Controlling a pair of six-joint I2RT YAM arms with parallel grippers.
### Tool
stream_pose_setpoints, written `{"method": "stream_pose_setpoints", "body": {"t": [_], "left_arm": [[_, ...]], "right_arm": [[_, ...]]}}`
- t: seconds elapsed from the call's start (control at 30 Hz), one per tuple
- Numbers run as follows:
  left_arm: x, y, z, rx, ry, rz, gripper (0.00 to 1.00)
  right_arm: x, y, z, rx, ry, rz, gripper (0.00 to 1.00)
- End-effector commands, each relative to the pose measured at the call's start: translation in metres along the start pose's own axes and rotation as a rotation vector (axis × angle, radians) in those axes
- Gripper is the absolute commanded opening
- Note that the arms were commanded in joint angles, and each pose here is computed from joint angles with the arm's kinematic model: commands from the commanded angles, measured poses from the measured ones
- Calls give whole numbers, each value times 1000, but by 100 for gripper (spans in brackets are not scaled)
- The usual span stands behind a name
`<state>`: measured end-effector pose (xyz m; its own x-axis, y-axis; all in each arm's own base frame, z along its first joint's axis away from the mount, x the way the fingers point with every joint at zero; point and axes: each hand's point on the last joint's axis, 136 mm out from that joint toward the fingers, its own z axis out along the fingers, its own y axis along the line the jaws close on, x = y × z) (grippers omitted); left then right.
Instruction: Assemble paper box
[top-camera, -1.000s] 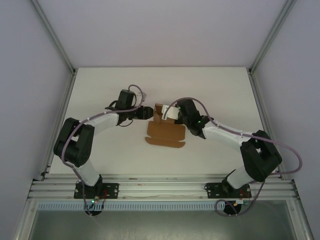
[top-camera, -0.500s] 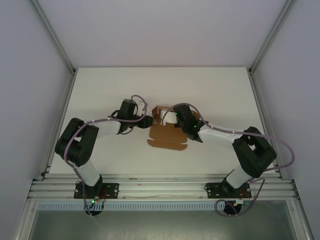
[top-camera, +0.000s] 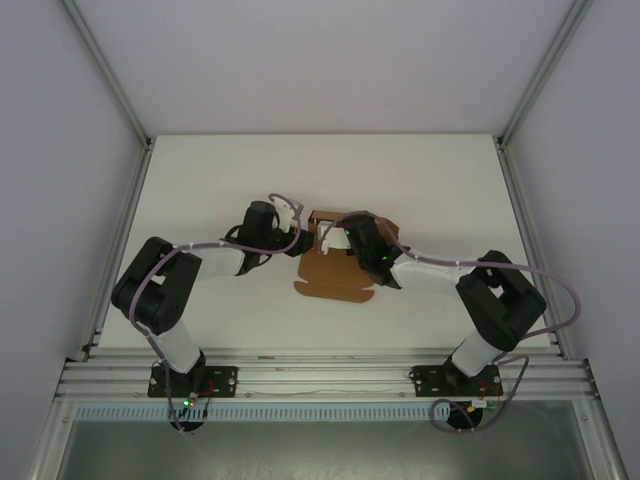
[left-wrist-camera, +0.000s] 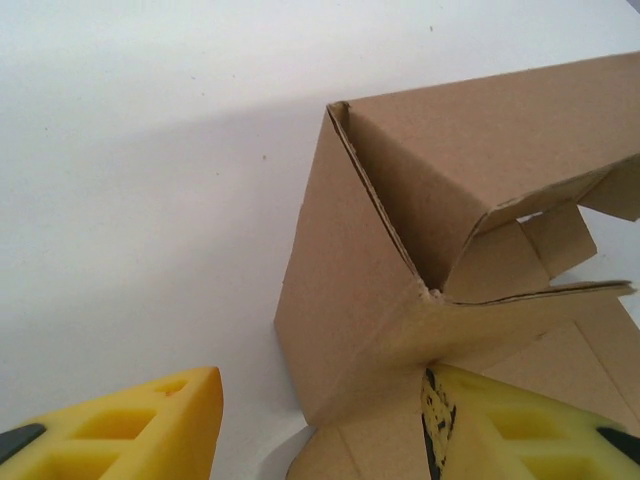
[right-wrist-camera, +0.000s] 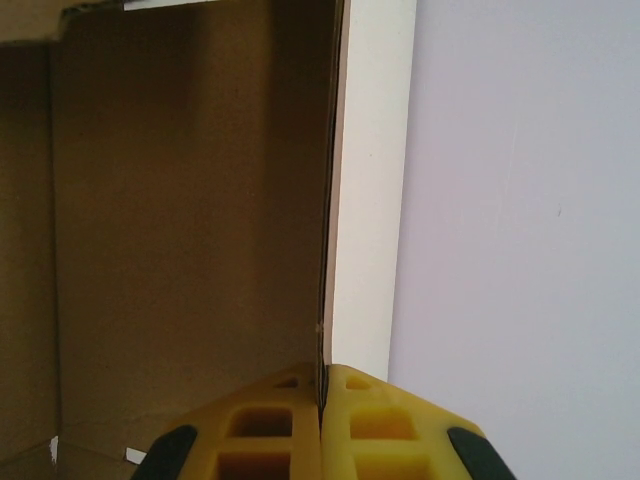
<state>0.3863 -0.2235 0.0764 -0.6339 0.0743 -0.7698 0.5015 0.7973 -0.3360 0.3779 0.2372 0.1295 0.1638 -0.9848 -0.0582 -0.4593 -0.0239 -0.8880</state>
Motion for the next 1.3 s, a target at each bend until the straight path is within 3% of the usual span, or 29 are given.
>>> {"method": "stream_pose_setpoints", "body": {"t": [0.0,0.27,0.4,0.63,0.83,1.1,1.27], "left_arm": [[-21,7,7,-52,-71,56,55],[-25,2,19,-44,-99,85,54],[-29,-5,24,-40,-106,102,48],[-25,14,37,-251,-87,104,15],[-9,22,43,-343,-84,79,1],[5,54,33,-685,-151,113,0],[17,58,30,-715,-120,111,0]], "right_arm": [[4,15,0,-57,25,-38,0],[4,34,6,-116,29,-45,0],[2,36,8,-126,21,-37,0],[-4,28,4,-122,-2,18,0],[-3,30,1,-121,-1,69,0],[-2,31,-2,-108,-4,147,0],[-1,30,-3,-103,1,153,0]]}}
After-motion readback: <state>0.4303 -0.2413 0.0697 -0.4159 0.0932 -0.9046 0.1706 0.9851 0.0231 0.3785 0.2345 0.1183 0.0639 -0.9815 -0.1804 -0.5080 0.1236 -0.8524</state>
